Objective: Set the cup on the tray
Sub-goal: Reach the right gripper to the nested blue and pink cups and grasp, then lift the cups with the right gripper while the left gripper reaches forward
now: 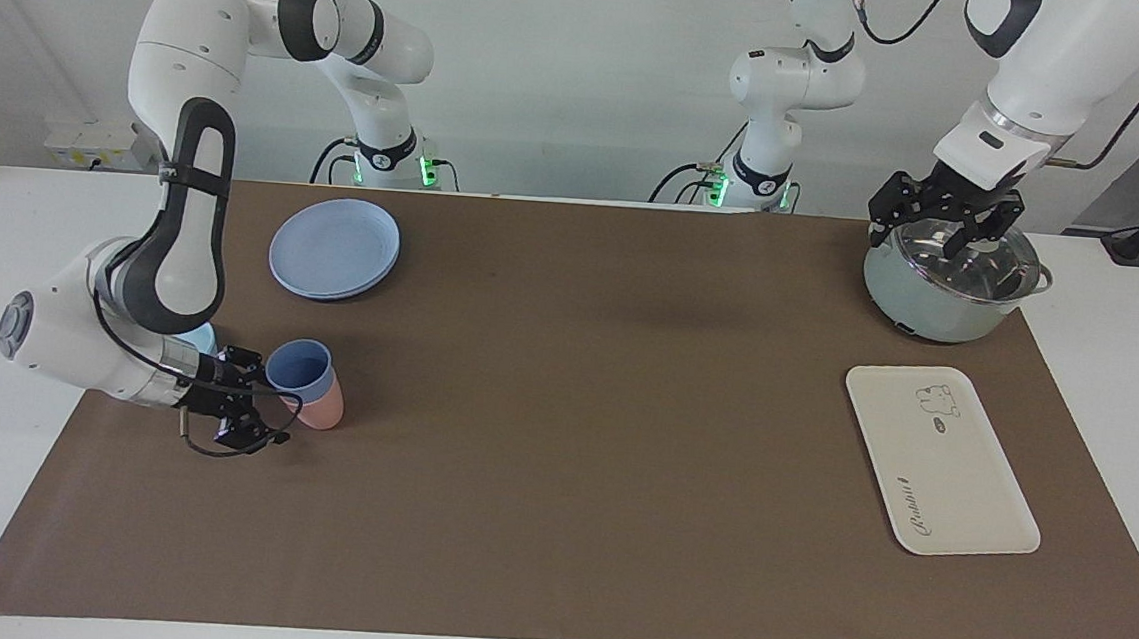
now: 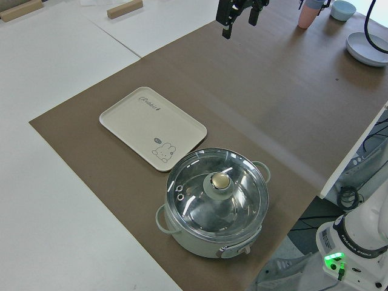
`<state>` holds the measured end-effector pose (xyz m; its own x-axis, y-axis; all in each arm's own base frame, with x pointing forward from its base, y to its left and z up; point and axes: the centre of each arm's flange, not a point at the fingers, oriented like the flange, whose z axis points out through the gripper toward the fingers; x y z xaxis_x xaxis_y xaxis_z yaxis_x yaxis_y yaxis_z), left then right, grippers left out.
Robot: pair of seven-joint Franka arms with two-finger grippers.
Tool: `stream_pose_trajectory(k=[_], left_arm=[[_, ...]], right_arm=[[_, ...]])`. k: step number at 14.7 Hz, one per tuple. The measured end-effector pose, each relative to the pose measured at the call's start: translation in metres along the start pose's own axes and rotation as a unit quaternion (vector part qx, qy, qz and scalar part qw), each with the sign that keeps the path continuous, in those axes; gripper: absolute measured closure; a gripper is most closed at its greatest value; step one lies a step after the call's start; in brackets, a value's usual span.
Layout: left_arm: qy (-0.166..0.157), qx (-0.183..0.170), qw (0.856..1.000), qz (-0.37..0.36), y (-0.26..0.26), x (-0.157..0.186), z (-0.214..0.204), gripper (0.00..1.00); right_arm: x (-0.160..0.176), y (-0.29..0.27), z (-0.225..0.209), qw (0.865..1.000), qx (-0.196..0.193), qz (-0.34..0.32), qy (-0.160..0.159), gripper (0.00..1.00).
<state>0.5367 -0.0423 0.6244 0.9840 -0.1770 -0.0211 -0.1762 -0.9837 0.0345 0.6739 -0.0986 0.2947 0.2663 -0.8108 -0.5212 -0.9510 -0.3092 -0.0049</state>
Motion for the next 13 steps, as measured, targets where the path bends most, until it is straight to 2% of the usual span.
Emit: stream_pose_trajectory(k=[7,13], left_arm=[[0.000,0.000,1.000,0.000,0.000,0.000,0.000,0.00],[0.000,0.000,1.000,0.000,0.000,0.000,0.000,0.00]], right_arm=[[-0.007,0.005,0.006,1.000,0.011,0.008,-0.028,0.00],[-0.012,0.011,0.021,0.997,0.035,0.008,-0.066,0.01]])
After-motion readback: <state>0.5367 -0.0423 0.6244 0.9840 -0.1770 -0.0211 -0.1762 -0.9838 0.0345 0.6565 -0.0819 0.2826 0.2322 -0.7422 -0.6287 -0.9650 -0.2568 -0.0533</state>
